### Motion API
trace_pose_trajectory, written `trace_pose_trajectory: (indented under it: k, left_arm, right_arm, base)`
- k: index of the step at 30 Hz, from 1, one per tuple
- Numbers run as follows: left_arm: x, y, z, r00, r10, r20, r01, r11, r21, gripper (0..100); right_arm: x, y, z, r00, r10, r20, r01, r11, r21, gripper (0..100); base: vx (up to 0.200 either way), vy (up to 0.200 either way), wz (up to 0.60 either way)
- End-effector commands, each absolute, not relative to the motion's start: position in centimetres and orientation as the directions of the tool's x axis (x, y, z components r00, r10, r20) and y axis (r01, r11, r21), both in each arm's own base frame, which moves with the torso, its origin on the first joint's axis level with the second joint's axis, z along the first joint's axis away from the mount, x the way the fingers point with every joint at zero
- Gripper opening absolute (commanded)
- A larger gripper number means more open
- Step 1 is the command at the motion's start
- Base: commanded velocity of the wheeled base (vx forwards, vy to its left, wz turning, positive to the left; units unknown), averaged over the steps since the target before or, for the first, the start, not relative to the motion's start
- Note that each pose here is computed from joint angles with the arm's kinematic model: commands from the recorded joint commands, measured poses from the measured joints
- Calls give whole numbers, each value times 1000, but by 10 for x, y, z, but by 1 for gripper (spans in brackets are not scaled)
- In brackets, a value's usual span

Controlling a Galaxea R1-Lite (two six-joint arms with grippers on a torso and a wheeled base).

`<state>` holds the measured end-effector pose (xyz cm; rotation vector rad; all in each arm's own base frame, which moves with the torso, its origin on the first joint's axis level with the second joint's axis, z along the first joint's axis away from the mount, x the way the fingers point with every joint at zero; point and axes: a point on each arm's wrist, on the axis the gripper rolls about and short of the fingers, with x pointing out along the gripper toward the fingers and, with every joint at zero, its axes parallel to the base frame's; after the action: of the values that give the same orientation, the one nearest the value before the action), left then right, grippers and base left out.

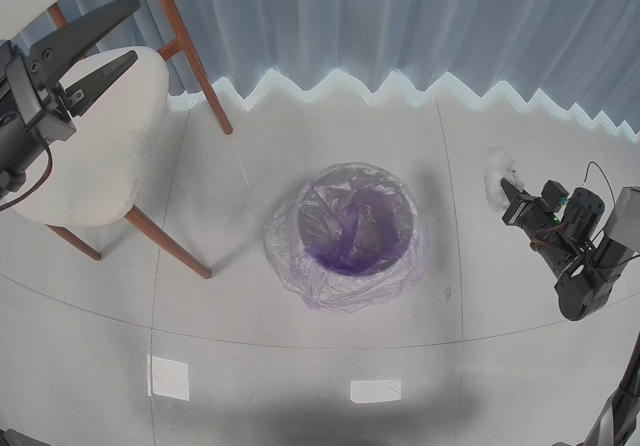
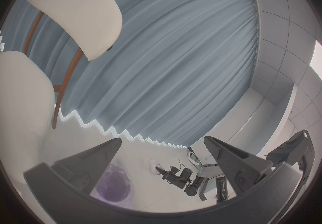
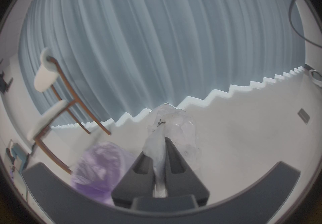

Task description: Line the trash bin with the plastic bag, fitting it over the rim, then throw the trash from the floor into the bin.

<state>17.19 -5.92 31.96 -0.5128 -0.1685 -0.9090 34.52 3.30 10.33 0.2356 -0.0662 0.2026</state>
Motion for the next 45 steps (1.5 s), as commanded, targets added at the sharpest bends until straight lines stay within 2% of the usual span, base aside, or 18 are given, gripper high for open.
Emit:
trace_pose_trajectory:
  k: [1,2,3,5,12,21,25,35,45]
  left_arm:
    - [163,-65,321,574,-734,362,815,473,-335,100]
    - [162,-65,322,574,-733,365,815,474,-332,100]
    - [162,-65,322,574,-733,365,815,474,-332,100]
    - [161,-65,322,571,-736,364,818,472,-330,100]
    - [160,-68,320,562,-747,356,823,459,-335,100]
    - [163,-81,305,530,-791,304,840,441,-317,100]
    - [167,-90,297,515,-812,275,842,420,-338,100]
    - [177,-95,288,524,-817,242,838,443,-319,100]
    - [178,-107,283,505,-833,225,845,425,-324,100]
  right_arm:
    - [294,69,162,914,323,246,-377,899,221,0]
    - [287,90,170,880,388,274,-453,860,234,0]
    - [287,90,170,880,388,274,-453,860,234,0]
    - [280,114,171,846,452,281,-518,821,239,0]
    - [286,129,145,847,494,195,-530,810,251,0]
    - [276,176,93,784,620,26,-600,747,286,0]
    - [278,183,79,779,627,-12,-596,746,296,0]
    - [304,195,75,826,561,41,-531,754,387,0]
    - [317,203,68,826,561,55,-528,736,424,0]
  base:
    - [0,0,0]
    - [0,0,0]
    - [0,0,0]
    - [0,0,0]
    - [0,0,0]
    - [0,0,0]
    - [0,0,0]
    - [0,0,0]
    - [0,0,0]
